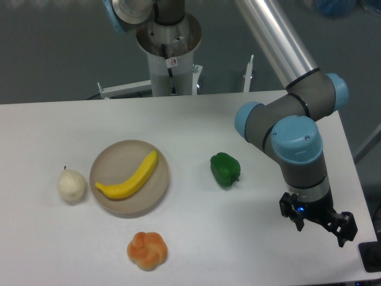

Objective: Pick up the banana from the plate

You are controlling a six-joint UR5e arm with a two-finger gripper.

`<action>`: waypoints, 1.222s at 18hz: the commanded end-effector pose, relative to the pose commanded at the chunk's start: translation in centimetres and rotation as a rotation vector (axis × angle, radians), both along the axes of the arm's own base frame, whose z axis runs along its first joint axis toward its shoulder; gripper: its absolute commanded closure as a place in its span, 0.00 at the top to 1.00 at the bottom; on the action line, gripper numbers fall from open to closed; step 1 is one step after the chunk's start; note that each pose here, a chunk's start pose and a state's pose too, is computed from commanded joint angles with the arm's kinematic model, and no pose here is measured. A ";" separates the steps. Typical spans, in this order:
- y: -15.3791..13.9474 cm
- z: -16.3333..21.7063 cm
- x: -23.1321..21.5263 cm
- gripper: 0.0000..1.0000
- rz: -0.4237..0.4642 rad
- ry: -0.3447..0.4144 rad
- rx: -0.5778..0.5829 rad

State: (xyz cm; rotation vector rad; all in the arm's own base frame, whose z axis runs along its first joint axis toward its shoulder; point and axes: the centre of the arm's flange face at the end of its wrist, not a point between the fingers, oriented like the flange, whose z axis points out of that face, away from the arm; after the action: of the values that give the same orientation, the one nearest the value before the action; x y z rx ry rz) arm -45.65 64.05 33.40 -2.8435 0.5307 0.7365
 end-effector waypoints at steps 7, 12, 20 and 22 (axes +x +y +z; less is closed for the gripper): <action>-0.1 -0.1 0.4 1.00 0.002 -0.005 -0.001; 0.0 1.8 3.0 1.00 -0.003 0.002 0.010; -3.2 3.6 10.4 1.00 0.029 -0.079 0.001; -4.1 3.7 14.1 1.00 0.074 -0.148 -0.017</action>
State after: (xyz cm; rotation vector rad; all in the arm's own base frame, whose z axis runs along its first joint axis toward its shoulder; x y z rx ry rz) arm -31.50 59.97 37.09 -2.9170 0.4144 0.5293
